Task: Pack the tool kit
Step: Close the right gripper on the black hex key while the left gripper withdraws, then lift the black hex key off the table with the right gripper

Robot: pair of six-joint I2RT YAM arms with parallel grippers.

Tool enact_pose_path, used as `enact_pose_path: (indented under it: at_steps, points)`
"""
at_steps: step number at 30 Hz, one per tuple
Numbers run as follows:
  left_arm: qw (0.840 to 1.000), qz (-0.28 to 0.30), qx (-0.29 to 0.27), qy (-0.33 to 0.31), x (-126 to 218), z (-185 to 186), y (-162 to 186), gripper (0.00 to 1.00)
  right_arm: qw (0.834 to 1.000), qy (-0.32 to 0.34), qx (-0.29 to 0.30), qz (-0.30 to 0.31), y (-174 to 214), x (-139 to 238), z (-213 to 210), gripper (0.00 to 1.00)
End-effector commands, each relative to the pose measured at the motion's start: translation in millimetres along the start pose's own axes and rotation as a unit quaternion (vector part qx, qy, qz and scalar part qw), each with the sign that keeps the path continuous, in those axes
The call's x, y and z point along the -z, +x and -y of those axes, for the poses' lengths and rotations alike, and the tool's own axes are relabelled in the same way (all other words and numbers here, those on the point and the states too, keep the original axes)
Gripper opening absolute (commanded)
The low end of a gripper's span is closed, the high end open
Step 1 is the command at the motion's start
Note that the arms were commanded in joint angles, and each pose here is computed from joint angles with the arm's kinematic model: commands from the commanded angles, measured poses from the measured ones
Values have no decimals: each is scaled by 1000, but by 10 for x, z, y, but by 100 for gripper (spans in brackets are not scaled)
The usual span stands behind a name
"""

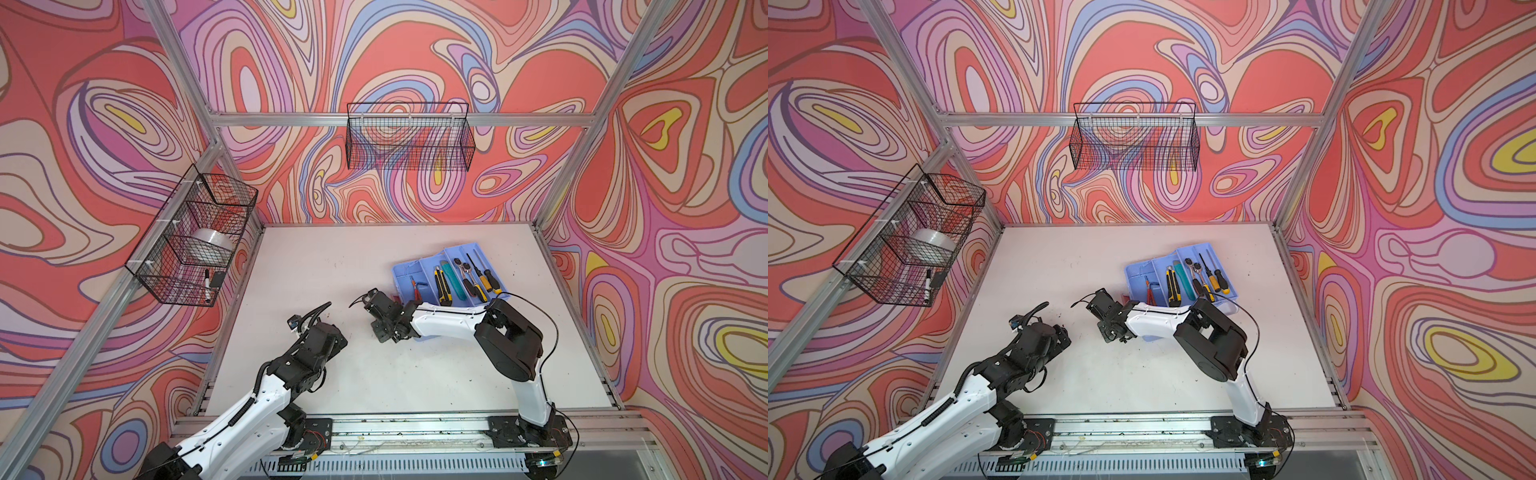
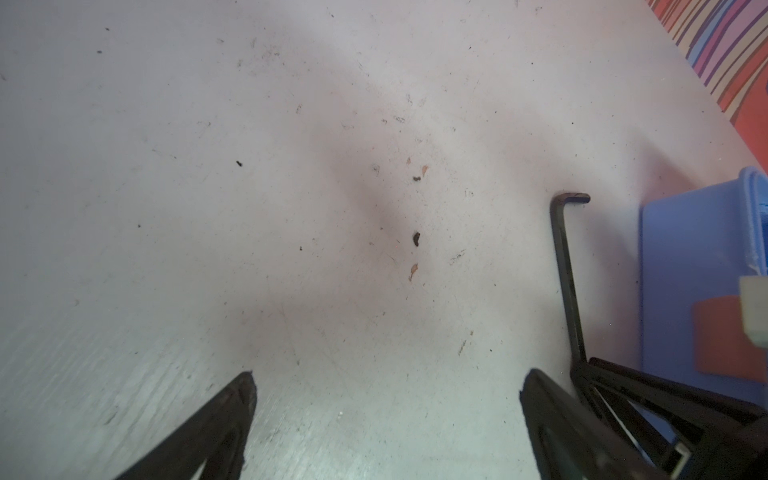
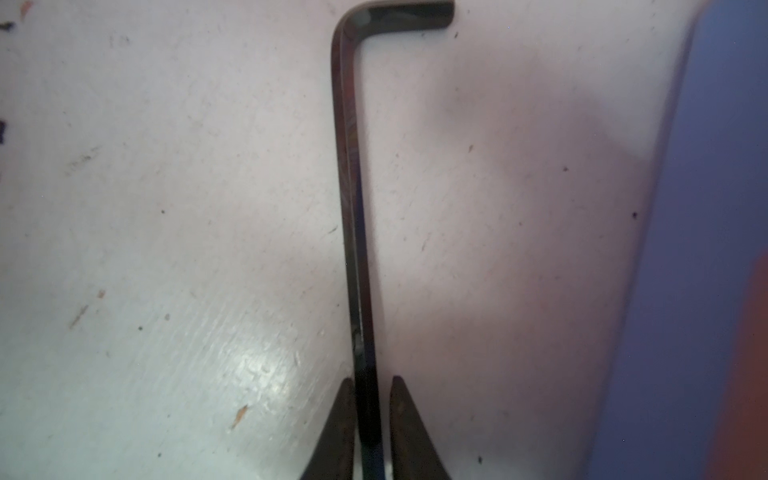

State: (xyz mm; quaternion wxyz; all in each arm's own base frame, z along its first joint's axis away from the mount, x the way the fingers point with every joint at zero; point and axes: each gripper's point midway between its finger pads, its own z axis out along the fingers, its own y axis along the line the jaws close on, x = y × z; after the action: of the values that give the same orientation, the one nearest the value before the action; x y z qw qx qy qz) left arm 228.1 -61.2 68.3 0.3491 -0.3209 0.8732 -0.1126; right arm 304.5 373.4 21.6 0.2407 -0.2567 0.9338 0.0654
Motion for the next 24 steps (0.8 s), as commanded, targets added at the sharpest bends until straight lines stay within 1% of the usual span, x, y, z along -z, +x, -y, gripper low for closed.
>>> enact_pose_path:
  at_steps: [1, 6, 14, 24]
  points:
    - [1000, -4, 0, -21, -3, -91, 16, 100, 998, 23, 17, -49, 313, -132, 87, 9]
    - [1000, -6, -7, -22, 0, -78, 14, 100, 999, -24, -2, -26, 206, -56, -72, 0]
    - [1000, -7, -7, -22, 14, -81, 11, 100, 999, -48, -12, 15, -32, 177, -144, 0]
    - [1000, -13, -5, -15, -6, -29, 28, 100, 997, -49, -21, 57, -253, 540, -91, 0]
